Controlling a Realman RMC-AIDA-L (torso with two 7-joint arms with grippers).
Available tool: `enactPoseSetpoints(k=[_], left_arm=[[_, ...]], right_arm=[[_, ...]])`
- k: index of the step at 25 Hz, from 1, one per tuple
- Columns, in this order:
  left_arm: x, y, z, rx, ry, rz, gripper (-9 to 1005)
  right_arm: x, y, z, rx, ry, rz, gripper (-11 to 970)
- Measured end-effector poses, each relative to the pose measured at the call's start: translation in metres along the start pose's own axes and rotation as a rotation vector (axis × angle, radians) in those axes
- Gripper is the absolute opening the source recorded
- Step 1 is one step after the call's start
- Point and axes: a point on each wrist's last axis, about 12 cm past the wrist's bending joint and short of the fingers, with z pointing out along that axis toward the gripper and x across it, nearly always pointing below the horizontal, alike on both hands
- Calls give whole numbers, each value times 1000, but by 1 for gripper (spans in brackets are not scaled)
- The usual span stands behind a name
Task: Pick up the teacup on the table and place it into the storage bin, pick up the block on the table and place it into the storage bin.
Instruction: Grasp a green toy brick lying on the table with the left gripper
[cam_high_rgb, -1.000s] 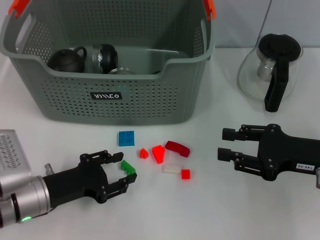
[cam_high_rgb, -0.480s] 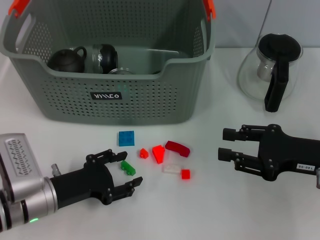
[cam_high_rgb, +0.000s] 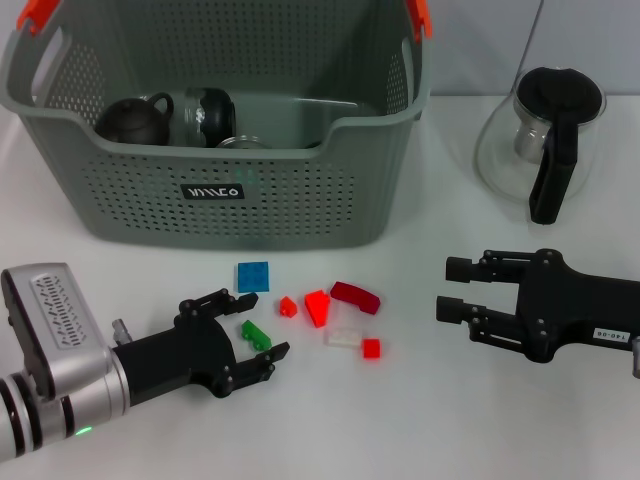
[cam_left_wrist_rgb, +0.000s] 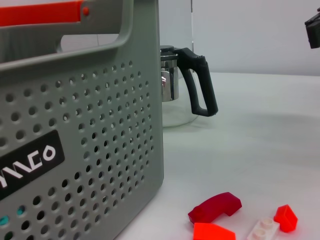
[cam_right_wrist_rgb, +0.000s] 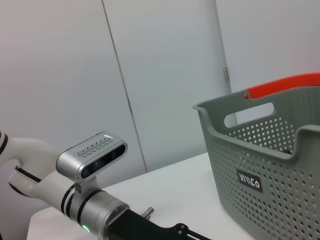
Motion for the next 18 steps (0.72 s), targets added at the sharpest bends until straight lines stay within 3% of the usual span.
enactPoseSetpoints(k=[18], left_arm=[[4,4,-3,-50,13,-4,723]], right_arm=[[2,1,-1,4,1,3,523]])
